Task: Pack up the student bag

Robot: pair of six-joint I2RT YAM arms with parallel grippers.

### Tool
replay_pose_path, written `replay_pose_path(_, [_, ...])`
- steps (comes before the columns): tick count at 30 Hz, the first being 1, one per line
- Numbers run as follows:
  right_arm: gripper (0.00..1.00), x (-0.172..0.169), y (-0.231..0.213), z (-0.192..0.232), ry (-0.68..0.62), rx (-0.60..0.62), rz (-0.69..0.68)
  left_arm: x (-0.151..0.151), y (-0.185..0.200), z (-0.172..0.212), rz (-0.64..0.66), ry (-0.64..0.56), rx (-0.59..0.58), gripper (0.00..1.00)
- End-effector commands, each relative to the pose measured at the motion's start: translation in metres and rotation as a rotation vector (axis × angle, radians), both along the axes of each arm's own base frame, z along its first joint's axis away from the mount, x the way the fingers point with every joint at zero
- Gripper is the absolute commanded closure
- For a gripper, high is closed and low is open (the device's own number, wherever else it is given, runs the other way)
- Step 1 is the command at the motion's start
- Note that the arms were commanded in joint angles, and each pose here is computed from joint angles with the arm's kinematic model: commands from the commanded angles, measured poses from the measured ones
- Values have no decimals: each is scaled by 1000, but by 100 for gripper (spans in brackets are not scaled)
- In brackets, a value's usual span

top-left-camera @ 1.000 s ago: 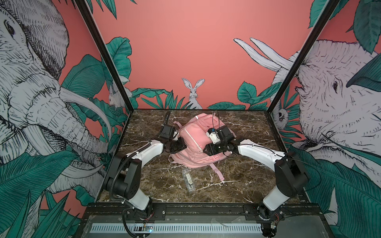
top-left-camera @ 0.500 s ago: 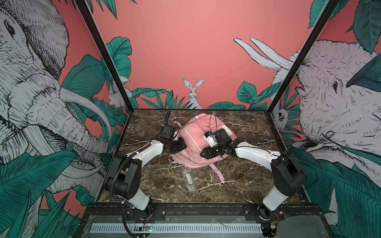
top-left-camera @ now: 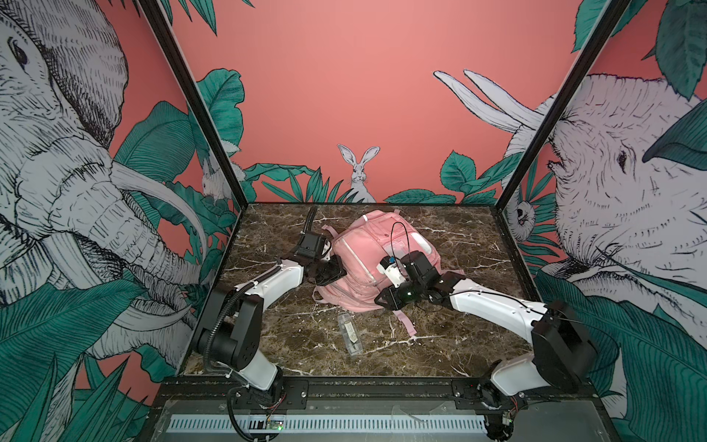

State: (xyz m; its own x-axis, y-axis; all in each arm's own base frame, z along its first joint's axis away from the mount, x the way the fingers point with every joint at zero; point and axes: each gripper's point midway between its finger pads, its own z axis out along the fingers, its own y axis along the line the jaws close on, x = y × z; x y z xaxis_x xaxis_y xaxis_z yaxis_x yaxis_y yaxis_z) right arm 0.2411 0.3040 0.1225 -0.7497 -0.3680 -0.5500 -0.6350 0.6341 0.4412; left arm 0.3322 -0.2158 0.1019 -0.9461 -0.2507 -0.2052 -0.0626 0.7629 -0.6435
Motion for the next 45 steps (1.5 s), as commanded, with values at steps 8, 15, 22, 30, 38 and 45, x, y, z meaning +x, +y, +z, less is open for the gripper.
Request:
replay_pose_path(8, [68,43,1,-4,-105,-123,-83,6,-11,15,-17,-49,-40,100])
replay_pose_path(15, [71,42,12,-21,-86,-143,-72,2,-14,14,-18,-47,-38,100])
replay_pose_path(22, [82,39,6,-34,-83,-189,-85,-2,-14,12,-14,-41,-39,100])
replay_pose_path(30, [91,27,3,-32,-97,-225,-86,-1,-16,13,-15,-43,-42,100])
replay_pose_path(38, [99,20,23,-19,-100,-180,-69,-4,-22,8,-8,-31,-60,100])
replay_pose_path(45, [100,11,69,-19,-78,-131,-20,-4,-33,11,-12,-38,-65,100])
